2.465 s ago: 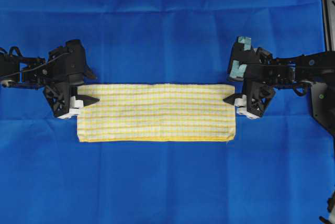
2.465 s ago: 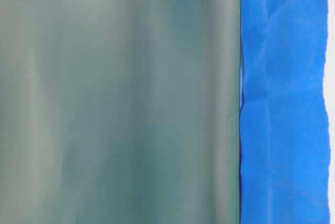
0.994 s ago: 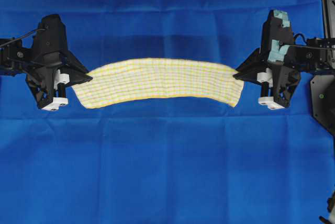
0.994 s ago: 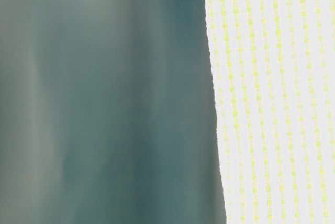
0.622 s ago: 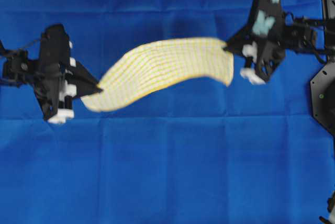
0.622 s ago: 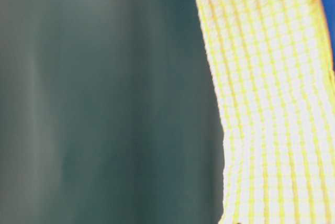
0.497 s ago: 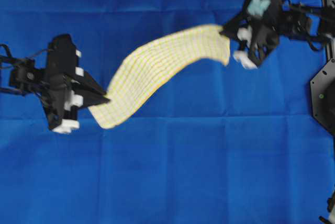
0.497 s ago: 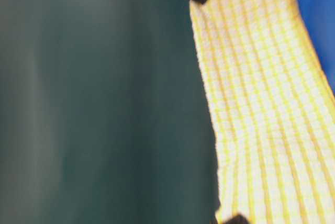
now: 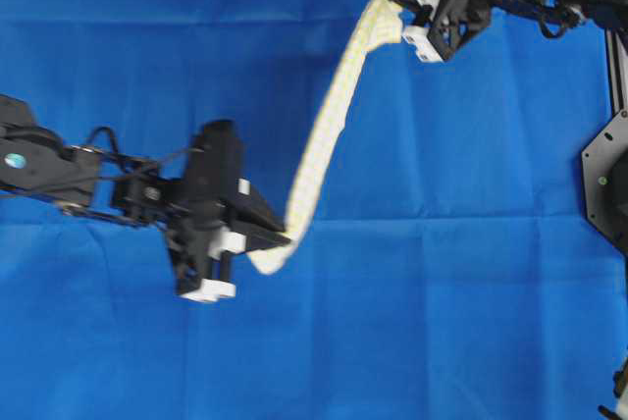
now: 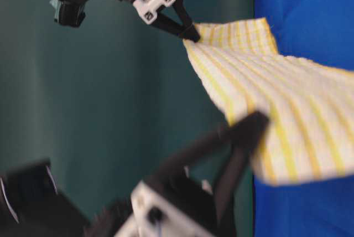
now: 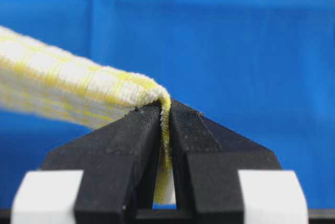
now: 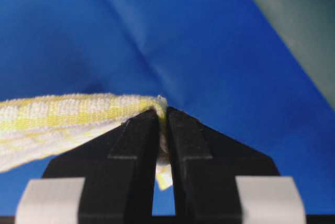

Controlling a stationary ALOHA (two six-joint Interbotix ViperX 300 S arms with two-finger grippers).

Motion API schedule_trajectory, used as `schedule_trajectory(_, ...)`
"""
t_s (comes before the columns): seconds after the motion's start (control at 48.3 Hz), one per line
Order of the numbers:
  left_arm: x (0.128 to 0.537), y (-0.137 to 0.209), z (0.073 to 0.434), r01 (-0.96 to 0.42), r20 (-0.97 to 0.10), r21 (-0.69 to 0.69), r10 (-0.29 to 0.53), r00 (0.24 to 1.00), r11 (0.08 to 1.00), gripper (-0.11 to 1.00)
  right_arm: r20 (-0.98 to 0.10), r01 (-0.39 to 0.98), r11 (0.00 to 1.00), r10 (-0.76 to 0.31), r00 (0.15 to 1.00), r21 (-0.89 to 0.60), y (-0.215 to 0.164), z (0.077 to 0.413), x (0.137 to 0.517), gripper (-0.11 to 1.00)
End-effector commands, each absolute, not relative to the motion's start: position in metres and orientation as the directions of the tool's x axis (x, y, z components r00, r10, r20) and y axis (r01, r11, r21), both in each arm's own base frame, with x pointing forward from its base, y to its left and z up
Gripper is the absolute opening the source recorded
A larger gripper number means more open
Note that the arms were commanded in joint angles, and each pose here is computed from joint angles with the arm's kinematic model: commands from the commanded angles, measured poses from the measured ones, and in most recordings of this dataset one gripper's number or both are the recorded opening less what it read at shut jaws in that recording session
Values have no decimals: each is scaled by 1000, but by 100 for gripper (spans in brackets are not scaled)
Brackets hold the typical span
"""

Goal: Fold the yellow towel.
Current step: 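Lay the strip vertically, right gripper at far end, left at near end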

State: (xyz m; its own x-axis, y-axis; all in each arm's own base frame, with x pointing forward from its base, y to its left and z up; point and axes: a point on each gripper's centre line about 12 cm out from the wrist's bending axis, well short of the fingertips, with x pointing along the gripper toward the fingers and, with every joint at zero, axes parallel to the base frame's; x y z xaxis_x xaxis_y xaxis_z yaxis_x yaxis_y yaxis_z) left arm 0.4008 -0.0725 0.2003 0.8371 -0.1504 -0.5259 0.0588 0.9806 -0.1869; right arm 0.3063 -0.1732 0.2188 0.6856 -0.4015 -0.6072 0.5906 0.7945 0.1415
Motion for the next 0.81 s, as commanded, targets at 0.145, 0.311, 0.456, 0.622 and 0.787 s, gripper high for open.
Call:
schedule_trajectory(0.145,452,-94,217,97,-456,-198,-180,871,975,3,-566,597,792,-436,700,127,-190,234,317,5)
schedule_trajectory(0.311,481,-104,226,117,-419,-194,-190,888,974,3,-567,599,792,-440,696,121,-192,234,315,5)
schedule_trajectory(0.456,497,-107,224,122,-408,-191,-192,893,974,3,-576,603,789,-441,689,117,-192,231,313,5)
schedule_trajectory(0.622,505,-109,224,126,-401,-186,-192,896,974,3,-577,612,784,-452,680,108,-195,231,306,5)
schedule_trajectory(0.787,512,-110,224,135,-369,-180,-194,909,974,3,-578,625,773,-463,671,106,-195,229,295,5)
